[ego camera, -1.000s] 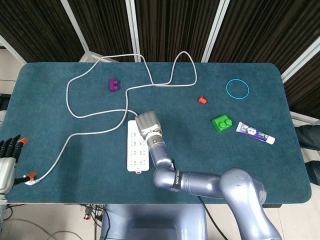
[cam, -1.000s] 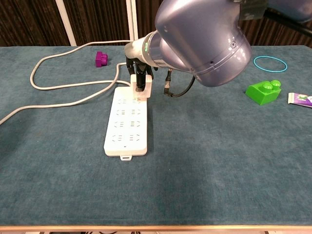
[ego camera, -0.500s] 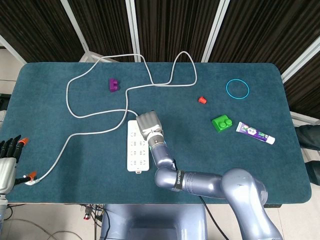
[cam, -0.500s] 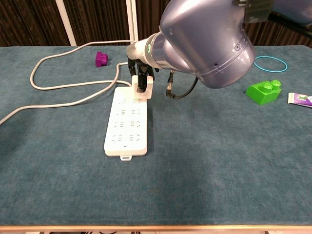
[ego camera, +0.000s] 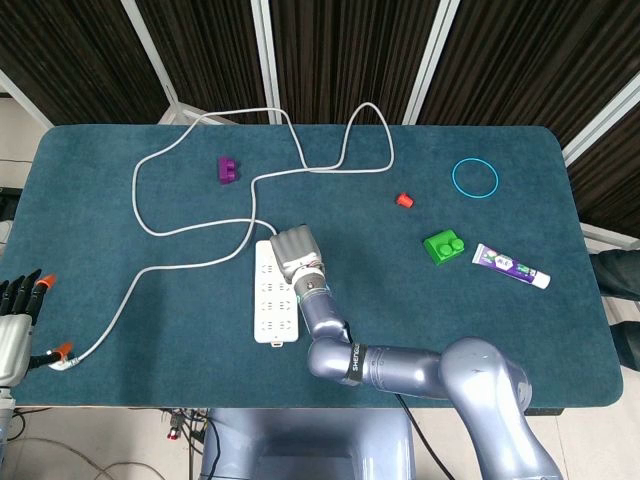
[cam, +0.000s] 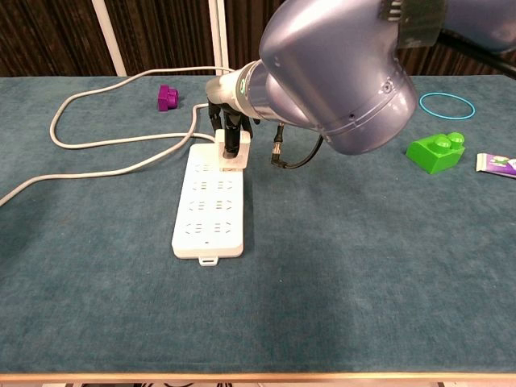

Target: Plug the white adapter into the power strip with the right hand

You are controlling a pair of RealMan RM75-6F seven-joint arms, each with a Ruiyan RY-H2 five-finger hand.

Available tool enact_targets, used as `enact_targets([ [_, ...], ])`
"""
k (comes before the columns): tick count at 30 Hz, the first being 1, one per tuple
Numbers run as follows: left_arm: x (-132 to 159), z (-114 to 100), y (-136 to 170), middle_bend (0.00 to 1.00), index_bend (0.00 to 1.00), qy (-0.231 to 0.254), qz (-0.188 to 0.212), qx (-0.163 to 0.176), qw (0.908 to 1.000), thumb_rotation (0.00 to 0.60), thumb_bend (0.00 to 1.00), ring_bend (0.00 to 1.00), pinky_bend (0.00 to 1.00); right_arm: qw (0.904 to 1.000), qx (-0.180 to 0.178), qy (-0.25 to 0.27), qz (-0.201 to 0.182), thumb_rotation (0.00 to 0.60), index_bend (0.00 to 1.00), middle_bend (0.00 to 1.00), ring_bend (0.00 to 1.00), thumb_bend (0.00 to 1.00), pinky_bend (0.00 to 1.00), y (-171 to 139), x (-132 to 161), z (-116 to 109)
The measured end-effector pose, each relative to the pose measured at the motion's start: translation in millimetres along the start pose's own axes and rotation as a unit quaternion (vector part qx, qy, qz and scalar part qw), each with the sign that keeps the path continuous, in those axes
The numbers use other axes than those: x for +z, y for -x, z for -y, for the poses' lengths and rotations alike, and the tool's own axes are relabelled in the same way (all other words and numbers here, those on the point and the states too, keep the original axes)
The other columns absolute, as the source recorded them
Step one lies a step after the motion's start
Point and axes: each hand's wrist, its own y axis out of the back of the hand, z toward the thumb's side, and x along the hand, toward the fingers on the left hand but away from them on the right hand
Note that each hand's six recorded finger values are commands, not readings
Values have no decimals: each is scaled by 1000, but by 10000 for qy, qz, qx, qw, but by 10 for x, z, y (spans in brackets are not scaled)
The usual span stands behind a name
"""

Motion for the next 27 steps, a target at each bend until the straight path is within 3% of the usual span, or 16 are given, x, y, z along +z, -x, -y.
enact_targets([
  [27, -11, -2, -8, 0, 120, -7, -34, 7, 10000, 600, 100, 0, 0, 10000, 36, -5, 34, 600, 707, 576, 475, 550, 290, 51, 16, 64],
])
